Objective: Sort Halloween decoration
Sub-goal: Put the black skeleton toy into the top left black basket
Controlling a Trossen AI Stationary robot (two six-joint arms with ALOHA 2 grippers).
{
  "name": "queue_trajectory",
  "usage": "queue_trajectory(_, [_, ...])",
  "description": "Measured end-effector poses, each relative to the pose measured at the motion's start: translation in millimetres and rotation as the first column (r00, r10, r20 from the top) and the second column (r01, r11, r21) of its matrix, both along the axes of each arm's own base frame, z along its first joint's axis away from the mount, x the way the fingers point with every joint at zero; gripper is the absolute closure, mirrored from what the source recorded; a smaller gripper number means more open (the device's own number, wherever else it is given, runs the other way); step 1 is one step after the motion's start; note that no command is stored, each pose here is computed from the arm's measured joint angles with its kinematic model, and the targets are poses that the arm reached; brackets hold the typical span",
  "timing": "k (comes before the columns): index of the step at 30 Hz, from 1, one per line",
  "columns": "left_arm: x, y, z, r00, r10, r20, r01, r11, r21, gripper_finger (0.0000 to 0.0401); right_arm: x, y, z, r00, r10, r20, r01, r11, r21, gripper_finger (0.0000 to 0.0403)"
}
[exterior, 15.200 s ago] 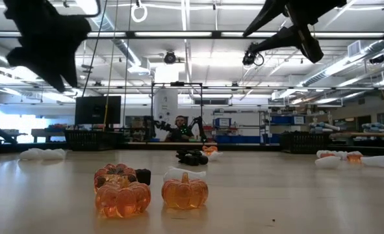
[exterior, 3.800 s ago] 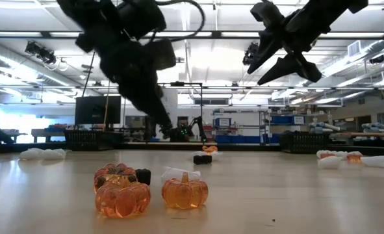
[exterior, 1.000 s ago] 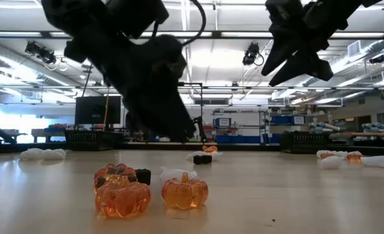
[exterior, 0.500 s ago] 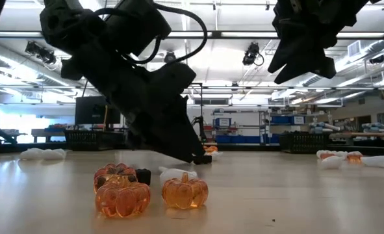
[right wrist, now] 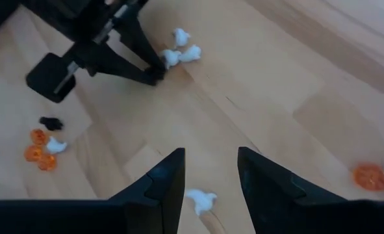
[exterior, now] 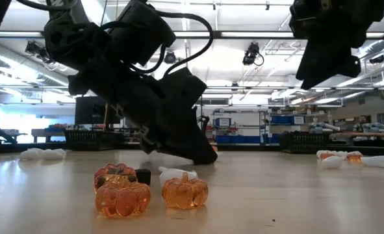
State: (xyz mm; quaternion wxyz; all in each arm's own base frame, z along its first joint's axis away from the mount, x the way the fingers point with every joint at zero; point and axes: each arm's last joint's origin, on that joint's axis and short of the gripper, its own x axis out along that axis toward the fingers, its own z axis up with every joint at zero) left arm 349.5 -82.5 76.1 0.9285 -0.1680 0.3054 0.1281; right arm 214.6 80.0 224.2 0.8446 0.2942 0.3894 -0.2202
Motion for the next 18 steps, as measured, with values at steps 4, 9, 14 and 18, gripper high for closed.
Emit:
queue_trajectory(4, [0, 5, 10, 1.0, -0.016, 0.01, 0.016, 1.0, -0.023, 0.0345, -2, 2, -1, 1.0, -0.019, -0.003, 0.019, 1.0, -0.013, 0.0254])
queue_trajectory(9, [-5, 16, 38, 1.0, -0.016, 0.017, 0.017, 0.998, -0.057, 0.0348, -2, 0, 0, 0.999, -0.039, 0.011, 0.04, 0.998, -0.05, 0.0254])
queue_trajectory(14, [-21, 37, 91, 1.0, 0.023, 0.019, -0.021, 0.998, -0.059, 0.0327, 2, -11, 0, 0.996, -0.083, 0.017, 0.085, 0.991, -0.103, 0.0254])
queue_trajectory(18, [-49, 63, 126, 0.997, 0.057, -0.054, -0.057, 0.998, -0.002, 0.0326, 6, -24, 0, 0.984, -0.173, 0.031, 0.175, 0.982, -0.068, 0.0254])
